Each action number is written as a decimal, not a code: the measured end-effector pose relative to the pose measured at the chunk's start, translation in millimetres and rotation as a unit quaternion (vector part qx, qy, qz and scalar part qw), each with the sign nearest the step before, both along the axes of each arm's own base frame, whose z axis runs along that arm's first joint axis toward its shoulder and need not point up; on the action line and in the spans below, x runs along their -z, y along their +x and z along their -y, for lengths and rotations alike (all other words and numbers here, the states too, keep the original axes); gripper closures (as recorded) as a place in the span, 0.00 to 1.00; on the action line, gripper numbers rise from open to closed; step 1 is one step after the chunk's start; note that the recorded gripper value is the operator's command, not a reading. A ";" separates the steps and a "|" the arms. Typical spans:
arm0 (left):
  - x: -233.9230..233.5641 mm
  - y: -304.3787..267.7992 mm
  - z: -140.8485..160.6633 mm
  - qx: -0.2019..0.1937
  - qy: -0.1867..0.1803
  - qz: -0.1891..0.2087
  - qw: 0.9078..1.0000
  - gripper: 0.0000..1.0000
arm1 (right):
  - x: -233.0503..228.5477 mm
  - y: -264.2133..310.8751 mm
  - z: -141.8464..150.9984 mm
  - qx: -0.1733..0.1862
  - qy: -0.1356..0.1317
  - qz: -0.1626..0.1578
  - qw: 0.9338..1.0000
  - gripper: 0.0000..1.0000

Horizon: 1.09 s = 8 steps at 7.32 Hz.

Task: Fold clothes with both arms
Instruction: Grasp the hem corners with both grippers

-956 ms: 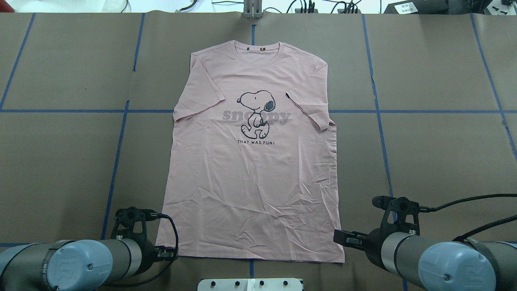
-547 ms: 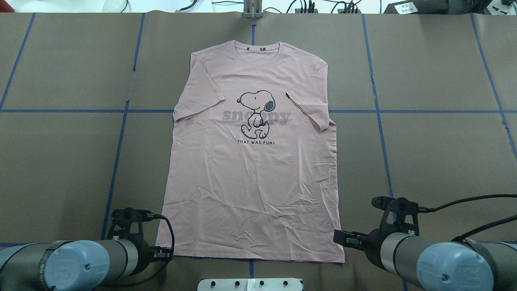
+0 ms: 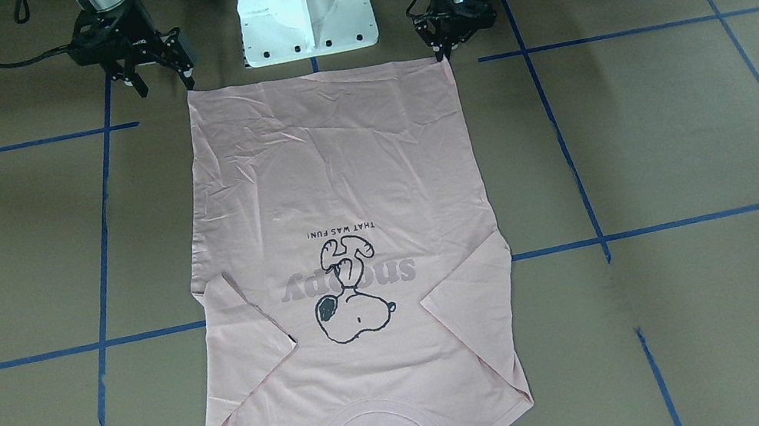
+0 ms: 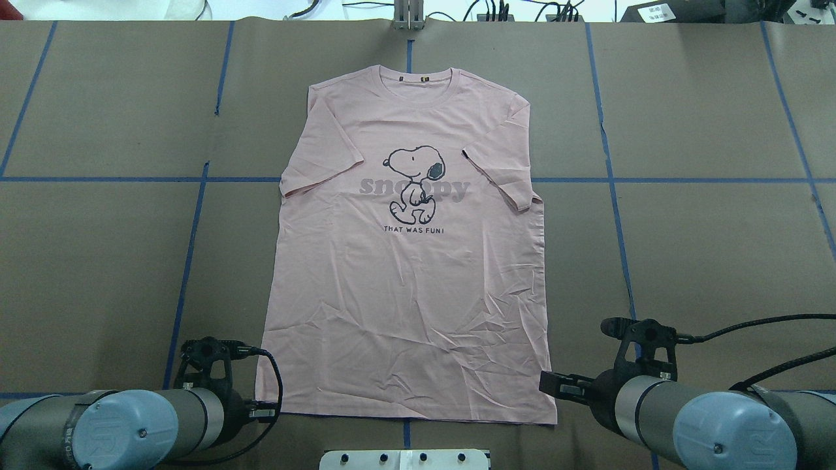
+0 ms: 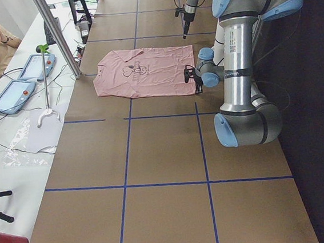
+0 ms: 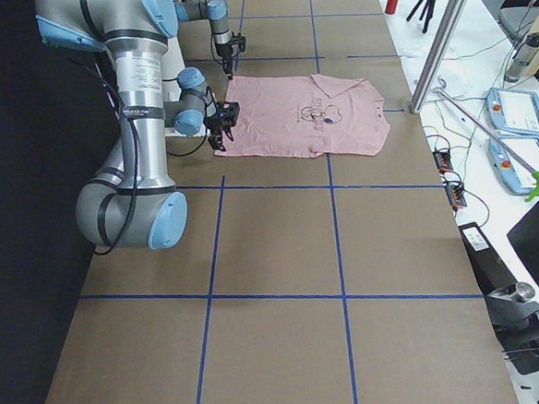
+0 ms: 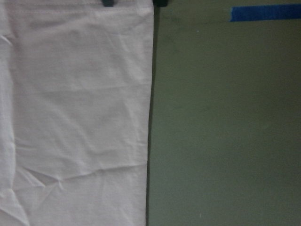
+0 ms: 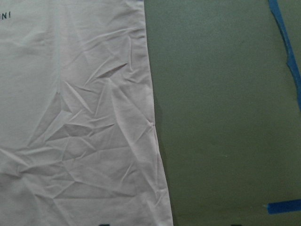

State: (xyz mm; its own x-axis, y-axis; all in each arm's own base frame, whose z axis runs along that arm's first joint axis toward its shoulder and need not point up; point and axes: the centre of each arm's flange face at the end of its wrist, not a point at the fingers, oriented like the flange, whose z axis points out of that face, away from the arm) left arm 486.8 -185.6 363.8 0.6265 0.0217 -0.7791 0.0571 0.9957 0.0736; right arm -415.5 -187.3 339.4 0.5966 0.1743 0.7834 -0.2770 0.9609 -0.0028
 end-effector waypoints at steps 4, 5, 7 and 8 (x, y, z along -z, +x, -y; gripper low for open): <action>7.5 -1.3 -0.5 0.000 0.001 -0.008 1.000 1.00 | -15.8 -22.9 -15.1 -0.026 -0.001 -0.011 1.000 0.36; 12.3 -1.5 -0.6 0.000 0.001 -0.013 1.000 1.00 | -21.1 -33.5 -24.5 -0.037 0.001 -0.013 0.999 0.37; 21.8 -4.6 -1.2 -0.002 0.000 -0.023 1.000 1.00 | -27.3 -47.4 -35.9 -0.043 0.007 -0.017 0.999 0.36; 23.9 -5.2 -1.6 -0.003 0.000 -0.026 1.000 1.00 | -30.1 -53.6 -38.0 -0.044 0.008 -0.020 0.999 0.37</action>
